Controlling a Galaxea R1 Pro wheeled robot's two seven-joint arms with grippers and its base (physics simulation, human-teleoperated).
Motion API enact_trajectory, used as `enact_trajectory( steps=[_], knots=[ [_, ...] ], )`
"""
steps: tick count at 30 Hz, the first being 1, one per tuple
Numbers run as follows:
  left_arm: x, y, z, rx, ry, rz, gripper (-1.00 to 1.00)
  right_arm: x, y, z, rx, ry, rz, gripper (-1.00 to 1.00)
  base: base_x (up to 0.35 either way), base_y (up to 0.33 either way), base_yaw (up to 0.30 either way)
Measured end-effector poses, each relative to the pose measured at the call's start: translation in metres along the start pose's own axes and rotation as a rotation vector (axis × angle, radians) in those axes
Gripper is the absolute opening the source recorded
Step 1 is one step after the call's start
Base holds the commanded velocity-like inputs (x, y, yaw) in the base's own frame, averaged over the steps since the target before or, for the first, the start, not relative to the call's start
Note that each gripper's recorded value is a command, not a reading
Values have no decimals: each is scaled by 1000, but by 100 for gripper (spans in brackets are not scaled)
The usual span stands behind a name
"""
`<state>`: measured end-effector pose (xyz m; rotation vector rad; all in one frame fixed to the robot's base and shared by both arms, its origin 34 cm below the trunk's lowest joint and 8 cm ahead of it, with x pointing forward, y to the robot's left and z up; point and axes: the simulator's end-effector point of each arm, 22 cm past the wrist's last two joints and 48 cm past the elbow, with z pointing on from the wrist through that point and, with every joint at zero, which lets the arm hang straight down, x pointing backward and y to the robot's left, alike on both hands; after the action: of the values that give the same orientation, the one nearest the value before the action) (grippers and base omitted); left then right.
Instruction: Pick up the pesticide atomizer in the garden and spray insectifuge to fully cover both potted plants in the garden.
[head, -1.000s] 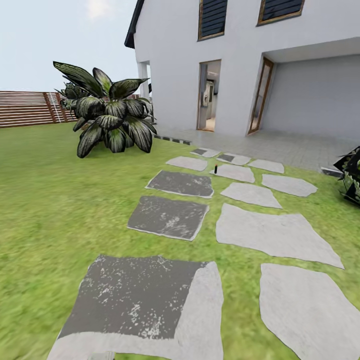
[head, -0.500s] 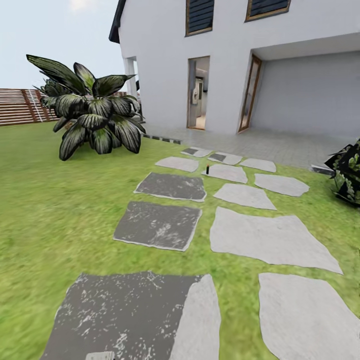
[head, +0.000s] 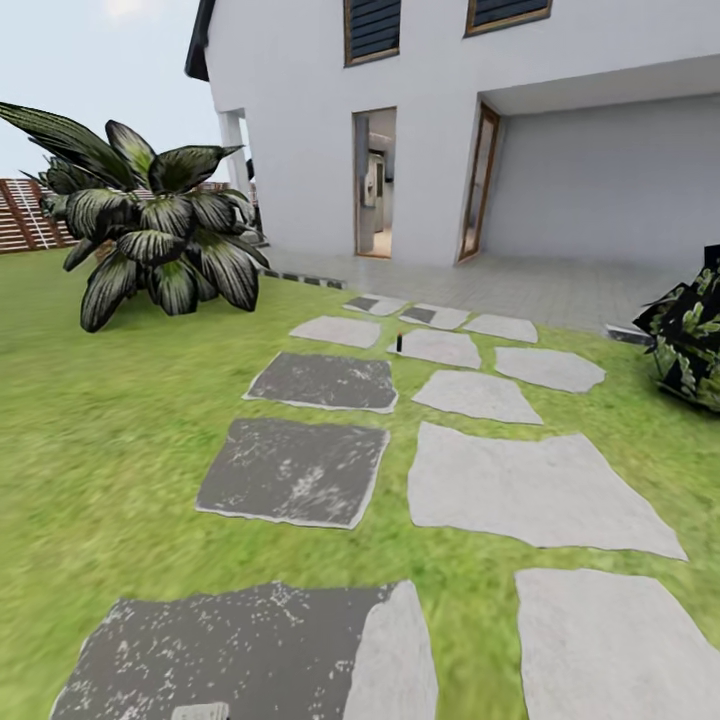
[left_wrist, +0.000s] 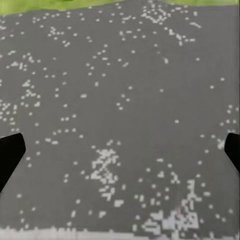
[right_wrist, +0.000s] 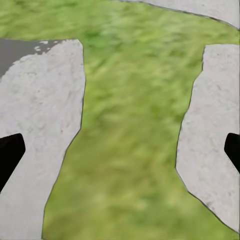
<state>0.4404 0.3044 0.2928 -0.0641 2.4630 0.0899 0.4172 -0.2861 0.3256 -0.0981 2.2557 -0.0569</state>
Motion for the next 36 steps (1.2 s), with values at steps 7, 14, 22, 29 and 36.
enact_trajectory(
  steps=[7, 14, 22, 29, 36],
  knots=[
    [0, 0, 0, 0, 0, 0, 100, 0, -1, 0, 1, 0, -1, 100, 336, 0, -1],
    [0, 0, 0, 0, 0, 0, 100, 0, -1, 0, 1, 1, -1, 100, 337, 0, 0],
    [0, 0, 0, 0, 0, 0, 100, 0, -1, 0, 1, 0, -1, 100, 338, 0, 0],
    [0, 0, 0, 0, 0, 1, 100, 0, 0, 0, -1, 0, 0, 100, 338, 0, -40],
    [0, 0, 0, 0, 0, 1, 100, 1, 0, 0, 0, 1, 0, 100, 338, 0, -245]
  ],
)
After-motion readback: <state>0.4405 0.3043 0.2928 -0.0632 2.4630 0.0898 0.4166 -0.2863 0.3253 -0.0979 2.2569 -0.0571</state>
